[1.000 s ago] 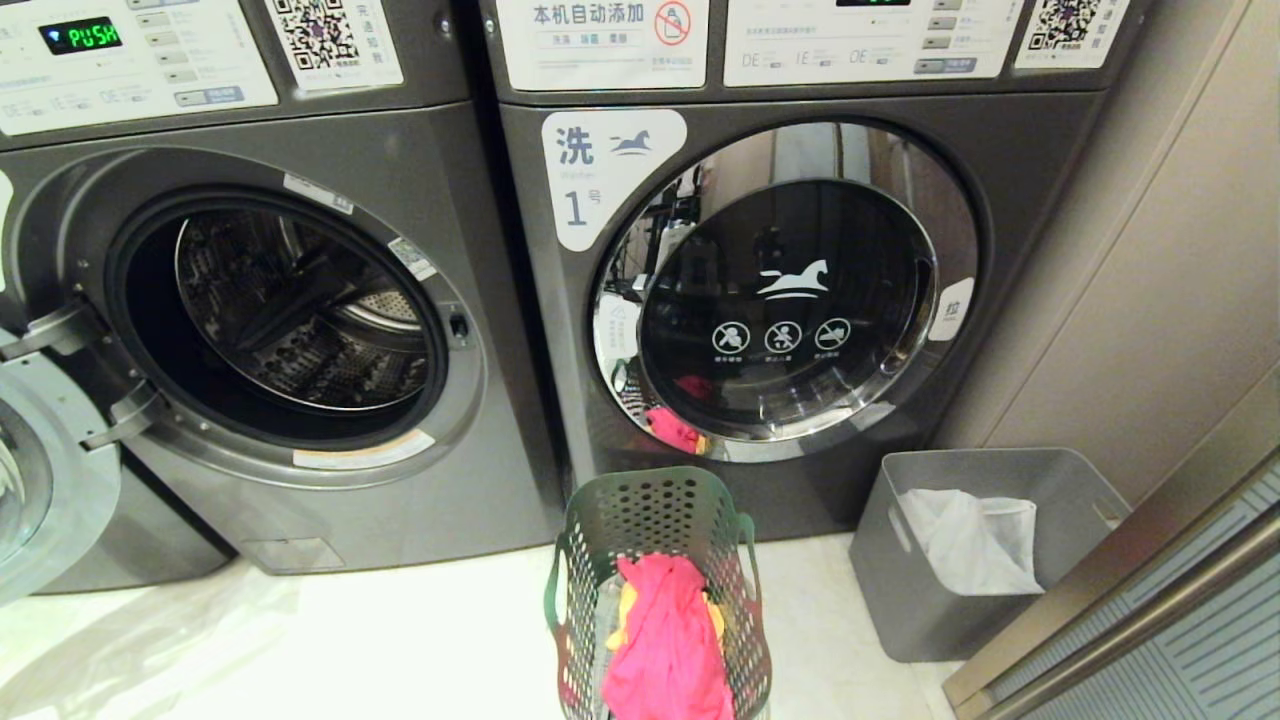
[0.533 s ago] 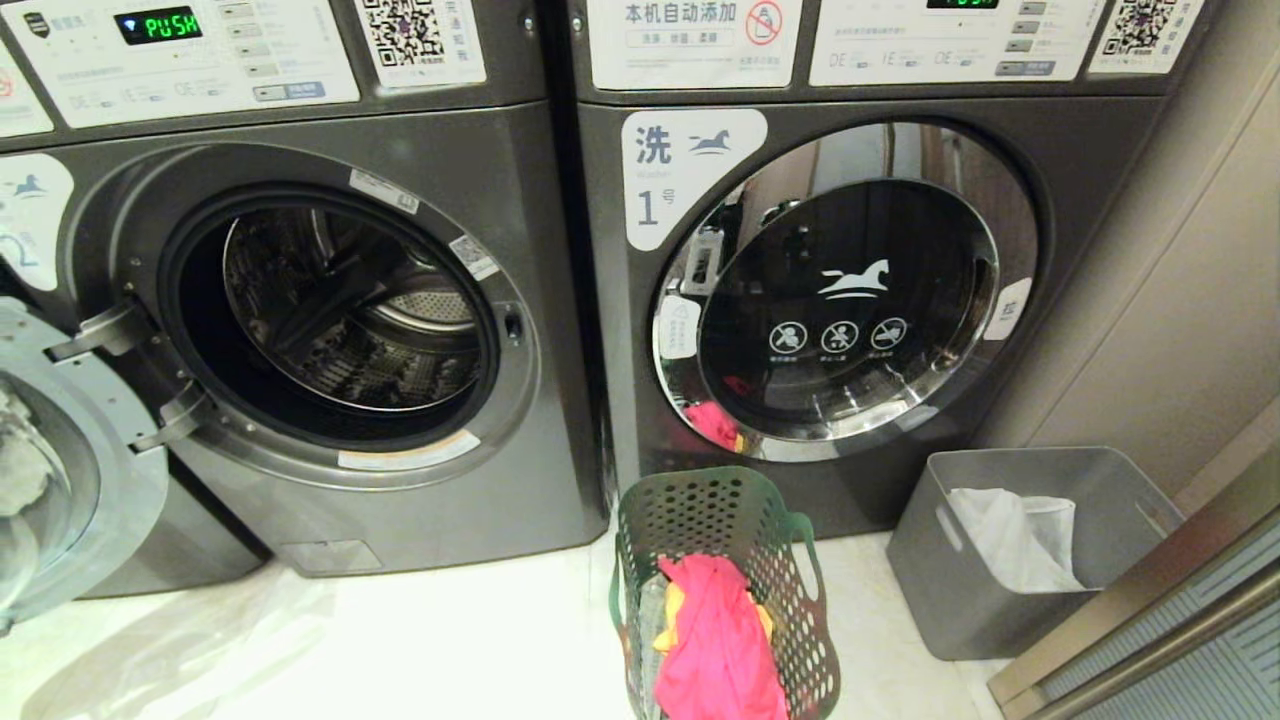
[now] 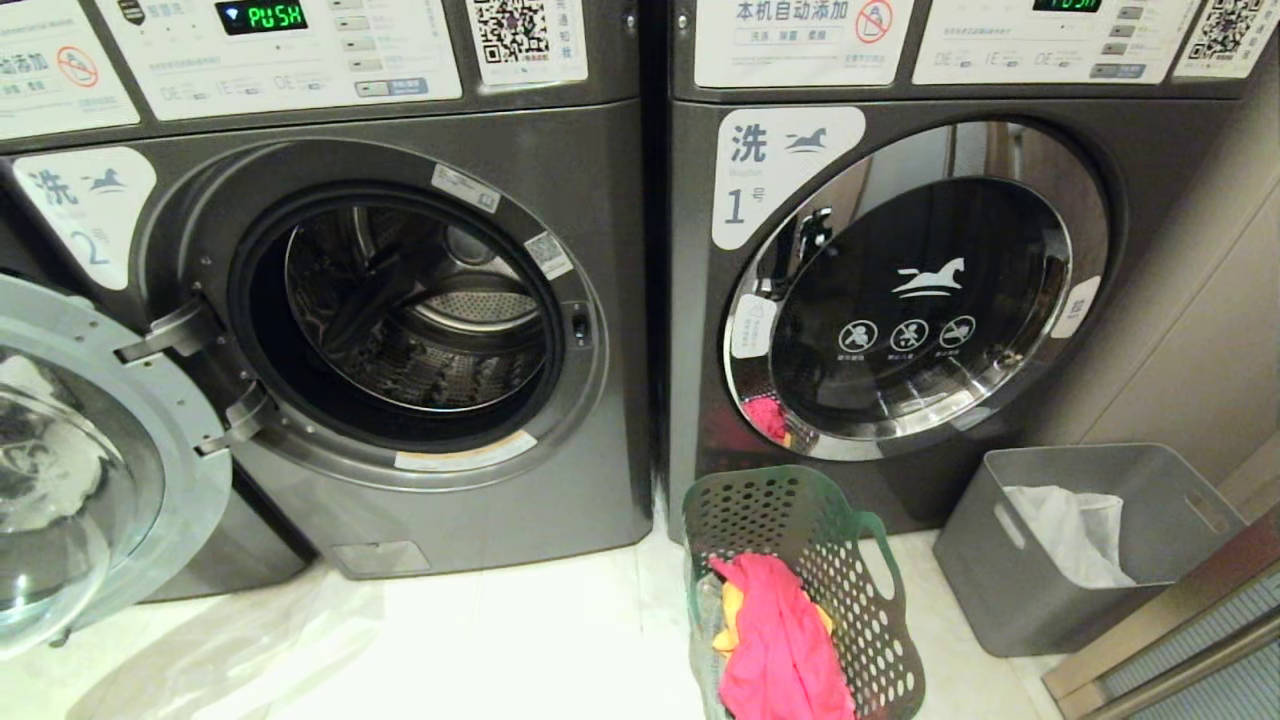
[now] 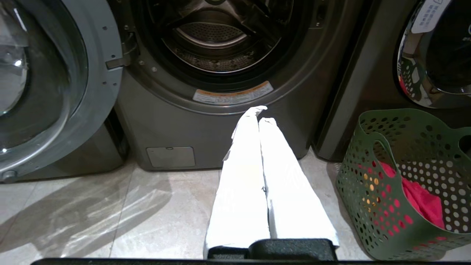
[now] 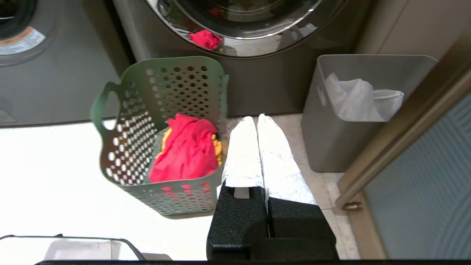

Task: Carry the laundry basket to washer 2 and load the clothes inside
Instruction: Place the clothes into the washing machine

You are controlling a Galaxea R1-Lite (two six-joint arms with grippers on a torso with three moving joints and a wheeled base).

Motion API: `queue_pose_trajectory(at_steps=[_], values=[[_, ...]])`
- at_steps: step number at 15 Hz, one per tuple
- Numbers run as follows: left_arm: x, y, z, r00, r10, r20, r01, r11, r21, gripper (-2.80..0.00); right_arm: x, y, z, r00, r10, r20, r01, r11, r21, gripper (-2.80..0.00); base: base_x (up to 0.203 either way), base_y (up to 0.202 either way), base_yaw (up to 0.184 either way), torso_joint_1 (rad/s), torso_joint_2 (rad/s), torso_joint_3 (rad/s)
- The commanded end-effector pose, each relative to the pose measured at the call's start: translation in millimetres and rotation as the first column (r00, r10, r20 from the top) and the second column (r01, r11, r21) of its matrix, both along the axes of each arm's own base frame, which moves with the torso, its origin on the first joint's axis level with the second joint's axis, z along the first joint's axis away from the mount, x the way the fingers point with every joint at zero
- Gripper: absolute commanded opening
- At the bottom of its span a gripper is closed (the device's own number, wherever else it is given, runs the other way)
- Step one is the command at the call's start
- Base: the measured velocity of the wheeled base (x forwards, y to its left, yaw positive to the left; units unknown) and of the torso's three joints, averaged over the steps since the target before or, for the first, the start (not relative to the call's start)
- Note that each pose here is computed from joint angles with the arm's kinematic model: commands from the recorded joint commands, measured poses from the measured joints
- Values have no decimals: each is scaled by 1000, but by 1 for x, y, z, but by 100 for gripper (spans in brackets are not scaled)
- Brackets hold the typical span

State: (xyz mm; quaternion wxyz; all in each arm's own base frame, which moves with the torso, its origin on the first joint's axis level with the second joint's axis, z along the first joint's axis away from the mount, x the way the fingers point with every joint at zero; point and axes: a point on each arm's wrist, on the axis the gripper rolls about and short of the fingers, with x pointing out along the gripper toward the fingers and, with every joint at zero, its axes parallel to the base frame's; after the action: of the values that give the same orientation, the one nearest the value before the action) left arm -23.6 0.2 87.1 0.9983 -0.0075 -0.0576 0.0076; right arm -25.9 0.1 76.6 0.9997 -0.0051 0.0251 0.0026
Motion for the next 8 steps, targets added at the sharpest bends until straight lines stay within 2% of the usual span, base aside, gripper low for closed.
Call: queue_pose_trajectory(at_steps=[1, 8], values=[[3, 0, -11, 999, 0, -40, 0, 1000, -1, -280, 0, 0, 0, 1000, 1, -1, -1, 1000, 0, -280, 0, 194, -1, 3, 3, 2], [3, 0, -11, 999, 0, -40, 0, 1000, -5, -280, 0, 0, 0, 1000, 0, 0, 0, 1000, 3, -280, 0, 196, -2, 2, 4, 0]])
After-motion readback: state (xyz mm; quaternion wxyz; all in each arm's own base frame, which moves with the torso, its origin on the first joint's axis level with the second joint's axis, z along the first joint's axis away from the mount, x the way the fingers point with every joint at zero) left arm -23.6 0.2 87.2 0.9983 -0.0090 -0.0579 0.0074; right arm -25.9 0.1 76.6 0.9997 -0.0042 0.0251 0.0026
